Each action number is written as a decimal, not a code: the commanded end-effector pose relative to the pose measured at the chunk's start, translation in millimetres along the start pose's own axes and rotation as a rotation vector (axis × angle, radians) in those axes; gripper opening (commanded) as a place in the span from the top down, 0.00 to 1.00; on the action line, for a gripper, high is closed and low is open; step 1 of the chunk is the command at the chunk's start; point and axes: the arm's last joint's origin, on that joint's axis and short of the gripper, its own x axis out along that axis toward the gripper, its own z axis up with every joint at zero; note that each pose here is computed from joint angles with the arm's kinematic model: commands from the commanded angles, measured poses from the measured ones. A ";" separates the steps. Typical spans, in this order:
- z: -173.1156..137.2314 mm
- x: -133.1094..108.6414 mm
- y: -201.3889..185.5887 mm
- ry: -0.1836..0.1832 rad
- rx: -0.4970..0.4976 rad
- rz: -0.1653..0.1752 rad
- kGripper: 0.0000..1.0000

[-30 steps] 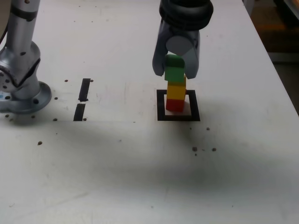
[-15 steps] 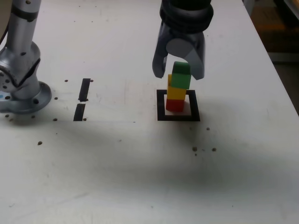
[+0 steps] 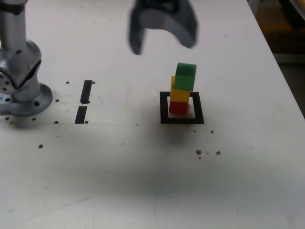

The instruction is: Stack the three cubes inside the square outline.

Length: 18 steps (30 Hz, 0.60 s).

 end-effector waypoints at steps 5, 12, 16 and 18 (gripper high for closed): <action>-80.7 13.0 15.4 0.013 -0.054 -0.013 0.00; -98.3 45.9 9.4 0.091 -0.058 -0.034 0.00; -102.7 67.7 5.4 0.115 -0.070 -0.057 0.00; -106.5 80.8 4.1 0.126 -0.082 -0.071 0.00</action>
